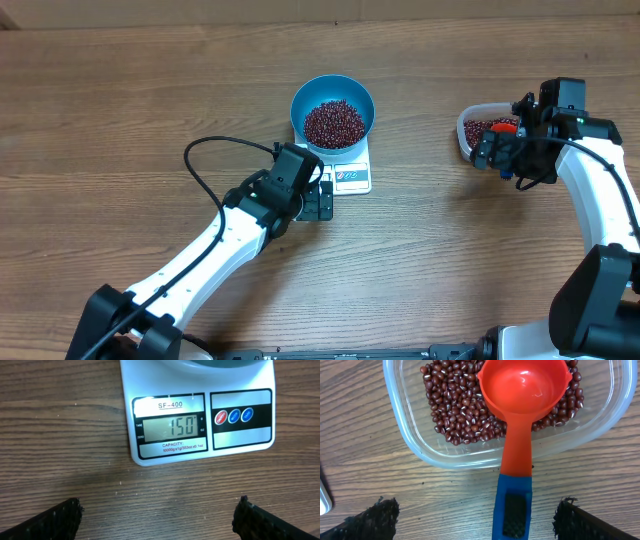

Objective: Scoop item into bowl and weigh 150g on scale

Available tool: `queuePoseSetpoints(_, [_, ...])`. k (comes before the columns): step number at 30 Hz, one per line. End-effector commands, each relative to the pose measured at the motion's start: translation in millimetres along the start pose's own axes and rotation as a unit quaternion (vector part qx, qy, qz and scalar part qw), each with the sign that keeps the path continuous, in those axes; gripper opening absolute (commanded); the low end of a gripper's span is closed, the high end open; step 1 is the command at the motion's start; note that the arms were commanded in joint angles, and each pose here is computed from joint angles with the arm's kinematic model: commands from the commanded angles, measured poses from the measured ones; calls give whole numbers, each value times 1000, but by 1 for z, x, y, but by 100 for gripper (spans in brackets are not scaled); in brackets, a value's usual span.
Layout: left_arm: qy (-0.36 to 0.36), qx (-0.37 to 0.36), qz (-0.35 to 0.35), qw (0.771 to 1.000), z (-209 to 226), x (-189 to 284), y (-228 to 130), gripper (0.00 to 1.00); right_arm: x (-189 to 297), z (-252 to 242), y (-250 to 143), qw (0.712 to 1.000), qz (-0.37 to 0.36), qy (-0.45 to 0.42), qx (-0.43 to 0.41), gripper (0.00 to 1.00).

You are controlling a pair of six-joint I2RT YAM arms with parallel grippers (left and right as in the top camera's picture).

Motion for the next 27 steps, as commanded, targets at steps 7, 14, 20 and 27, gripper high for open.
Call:
queuePoseSetpoints(7, [-4, 2, -10, 1000, -4, -3, -1, 100, 5, -2, 8, 1000, -14, -6, 4, 100])
queuePoseSetpoints(14, [-7, -6, -8, 1000, -5, -3, -2, 99, 5, -2, 8, 1000, -14, -6, 4, 100])
queuePoseSetpoints(20, [-14, -14, -15, 1000, -10, -3, -2, 100, 5, -2, 7, 1000, -13, -5, 4, 100])
queuePoseSetpoints(27, [-15, -16, -23, 999, -10, -3, 0, 100, 5, -2, 8, 1000, -14, -6, 4, 100])
Point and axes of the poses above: each gripper's point midway between its finger pads, its own x axis back along the fingers, its own z axis along the line the jaws close on, y = z × x, the point moved 10 cm from there along x, back along the fingers, and after that the axes turned 12 degrees about x, right-handed, at the moved point
